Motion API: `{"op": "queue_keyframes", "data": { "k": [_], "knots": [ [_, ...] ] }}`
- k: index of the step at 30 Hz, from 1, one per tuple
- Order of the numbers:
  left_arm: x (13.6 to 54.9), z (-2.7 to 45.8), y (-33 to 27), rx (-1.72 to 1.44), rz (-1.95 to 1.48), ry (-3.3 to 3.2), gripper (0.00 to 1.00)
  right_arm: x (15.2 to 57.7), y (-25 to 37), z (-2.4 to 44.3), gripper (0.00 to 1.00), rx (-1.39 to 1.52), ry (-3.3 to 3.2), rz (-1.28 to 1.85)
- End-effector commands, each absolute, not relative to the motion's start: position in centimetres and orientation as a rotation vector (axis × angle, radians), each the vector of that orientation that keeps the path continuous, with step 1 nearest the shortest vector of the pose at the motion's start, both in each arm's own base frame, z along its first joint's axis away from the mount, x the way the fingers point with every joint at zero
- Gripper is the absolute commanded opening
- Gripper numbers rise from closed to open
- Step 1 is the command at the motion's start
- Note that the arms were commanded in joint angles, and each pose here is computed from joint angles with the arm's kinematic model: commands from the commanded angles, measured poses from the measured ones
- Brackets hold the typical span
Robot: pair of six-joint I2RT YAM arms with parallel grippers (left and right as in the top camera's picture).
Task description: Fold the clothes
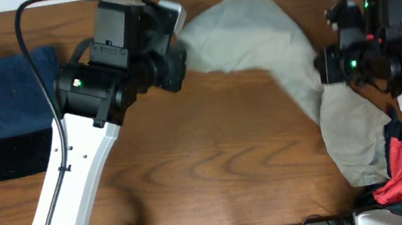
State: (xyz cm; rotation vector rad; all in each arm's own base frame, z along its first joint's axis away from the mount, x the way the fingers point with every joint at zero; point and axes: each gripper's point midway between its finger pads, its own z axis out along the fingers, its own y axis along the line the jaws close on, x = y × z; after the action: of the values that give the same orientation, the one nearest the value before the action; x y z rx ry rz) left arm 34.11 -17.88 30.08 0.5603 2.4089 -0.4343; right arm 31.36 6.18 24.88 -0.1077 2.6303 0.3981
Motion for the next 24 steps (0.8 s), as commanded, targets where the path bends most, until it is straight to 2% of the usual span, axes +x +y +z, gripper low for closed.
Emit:
{"op": "queue_keyframes", "data": {
  "k": [1, 3, 7, 11, 16, 24],
  "knots": [
    [34.4, 27.1, -14.6, 0.472, -0.193, 2.533, 0.06, 29.6, 8.2, 22.7, 0.37, -0.337, 2.720, 0.456],
    [34.0, 26.0, -13.3, 0.451, -0.118, 2.589, 0.06, 28.9, 7.9, 21.4, 0.55, -0.389, 2.775, 0.412],
    [32.8, 24.9, -11.5, 0.345, -0.069, 2.690, 0.06, 29.8, 6.1, 19.4, 0.63, -0.286, 2.843, 0.280],
    [30.9, 24.0, -9.9, 0.267, -0.044, 2.797, 0.07, 31.7, 6.0, 18.0, 0.62, -0.243, 2.851, 0.278],
    [28.7, 23.4, -9.1, 0.244, -0.021, 2.895, 0.07, 33.4, 7.9, 15.3, 0.61, -0.260, 2.885, 0.421],
    [28.7, 23.4, -9.1, 0.244, -0.021, 2.895, 0.07, 39.0, 9.7, 9.0, 0.67, -0.312, 2.855, 0.418]
  ]
}}
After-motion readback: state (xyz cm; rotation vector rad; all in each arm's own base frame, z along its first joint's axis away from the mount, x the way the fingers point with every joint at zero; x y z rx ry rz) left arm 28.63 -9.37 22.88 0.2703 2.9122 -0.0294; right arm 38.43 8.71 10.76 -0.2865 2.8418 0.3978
